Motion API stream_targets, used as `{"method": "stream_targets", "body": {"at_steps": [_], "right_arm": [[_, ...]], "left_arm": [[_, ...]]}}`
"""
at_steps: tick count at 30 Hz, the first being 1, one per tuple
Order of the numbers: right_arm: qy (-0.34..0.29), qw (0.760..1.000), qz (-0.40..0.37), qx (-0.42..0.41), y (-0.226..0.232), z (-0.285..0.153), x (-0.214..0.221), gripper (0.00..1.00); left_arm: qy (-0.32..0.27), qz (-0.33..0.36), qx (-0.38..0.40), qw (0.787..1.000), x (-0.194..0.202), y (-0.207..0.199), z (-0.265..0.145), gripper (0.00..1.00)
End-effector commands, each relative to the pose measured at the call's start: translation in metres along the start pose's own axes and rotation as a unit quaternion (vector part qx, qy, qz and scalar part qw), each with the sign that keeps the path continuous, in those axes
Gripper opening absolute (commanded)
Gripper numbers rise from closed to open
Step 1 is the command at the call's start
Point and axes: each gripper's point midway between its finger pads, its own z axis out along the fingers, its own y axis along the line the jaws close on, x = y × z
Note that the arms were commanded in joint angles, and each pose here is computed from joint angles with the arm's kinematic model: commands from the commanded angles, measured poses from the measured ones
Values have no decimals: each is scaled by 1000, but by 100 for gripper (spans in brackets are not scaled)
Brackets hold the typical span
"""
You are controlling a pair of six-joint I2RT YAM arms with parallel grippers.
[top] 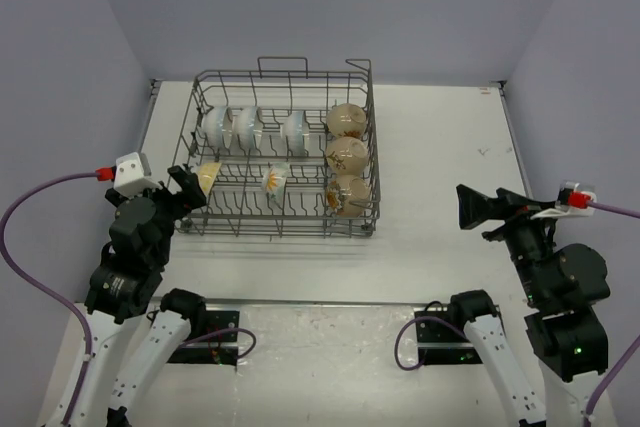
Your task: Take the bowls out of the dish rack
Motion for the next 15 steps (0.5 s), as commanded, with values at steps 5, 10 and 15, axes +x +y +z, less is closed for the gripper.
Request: {"method": "stream_targets", "body": {"at_steps": [5,10,15], "right_arm": [[-35,999,5,-39,14,-6,-14,99],[-42,982,36,-182,81,-20,-52,99],[56,910,119,-394,189,5,-97,99]], "left_arm": [[-10,-11,-20,1000,-6,6,-1,100],[-42,-41,-62,996,-19,26,-10,100],[-65,-71,-146,985,-25,59,-20,100]]}}
